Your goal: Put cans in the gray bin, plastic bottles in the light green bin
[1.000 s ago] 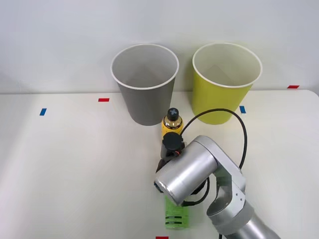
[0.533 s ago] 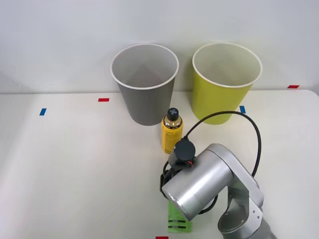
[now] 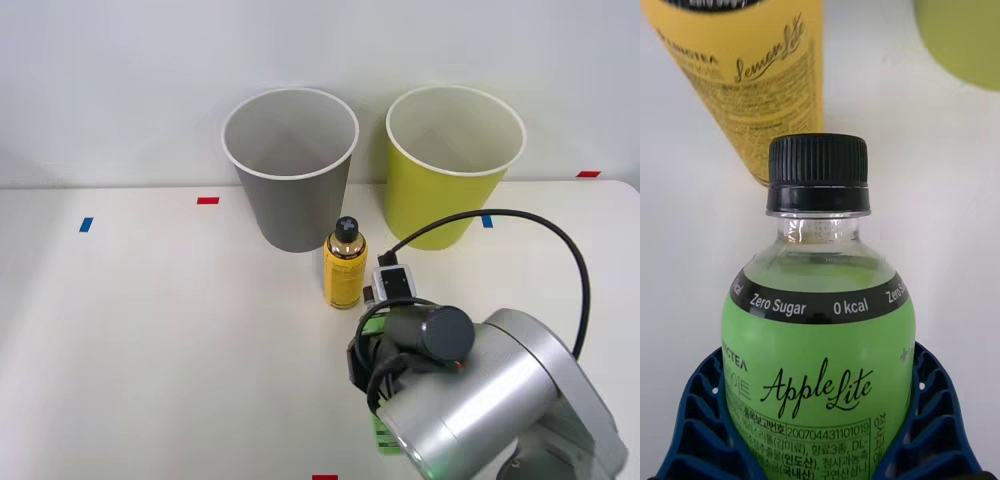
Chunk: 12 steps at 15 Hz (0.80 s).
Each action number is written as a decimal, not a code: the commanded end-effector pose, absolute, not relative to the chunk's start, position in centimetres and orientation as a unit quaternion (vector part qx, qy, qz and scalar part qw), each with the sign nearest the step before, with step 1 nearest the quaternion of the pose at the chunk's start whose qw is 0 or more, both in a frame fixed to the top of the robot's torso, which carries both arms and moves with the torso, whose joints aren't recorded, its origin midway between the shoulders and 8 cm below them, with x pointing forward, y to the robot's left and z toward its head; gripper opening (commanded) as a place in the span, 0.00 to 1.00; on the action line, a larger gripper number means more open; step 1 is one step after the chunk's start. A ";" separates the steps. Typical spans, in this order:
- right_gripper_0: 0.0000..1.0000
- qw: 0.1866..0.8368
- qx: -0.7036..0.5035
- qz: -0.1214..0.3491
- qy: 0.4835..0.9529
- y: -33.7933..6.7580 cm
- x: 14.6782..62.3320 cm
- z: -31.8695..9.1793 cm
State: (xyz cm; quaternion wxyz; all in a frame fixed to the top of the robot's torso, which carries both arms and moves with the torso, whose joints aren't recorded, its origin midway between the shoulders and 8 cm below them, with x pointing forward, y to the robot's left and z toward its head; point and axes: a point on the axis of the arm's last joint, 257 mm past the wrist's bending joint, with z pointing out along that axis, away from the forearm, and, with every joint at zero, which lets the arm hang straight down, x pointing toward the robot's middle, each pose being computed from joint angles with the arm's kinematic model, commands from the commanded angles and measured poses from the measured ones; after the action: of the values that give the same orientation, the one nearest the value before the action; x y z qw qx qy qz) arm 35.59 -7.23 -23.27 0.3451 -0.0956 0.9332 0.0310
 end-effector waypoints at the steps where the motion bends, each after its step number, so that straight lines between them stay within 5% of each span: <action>1: 0.00 0.409 -0.095 0.026 0.907 -9.7 35.9 -20.0; 12: 0.00 0.618 -0.022 0.036 0.785 -13.2 42.4 -7.7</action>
State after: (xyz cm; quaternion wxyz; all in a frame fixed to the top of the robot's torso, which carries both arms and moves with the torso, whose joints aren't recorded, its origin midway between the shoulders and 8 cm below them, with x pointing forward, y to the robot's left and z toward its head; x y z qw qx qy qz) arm 41.81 -12.83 -9.09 0.5999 -0.0338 0.7988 0.0294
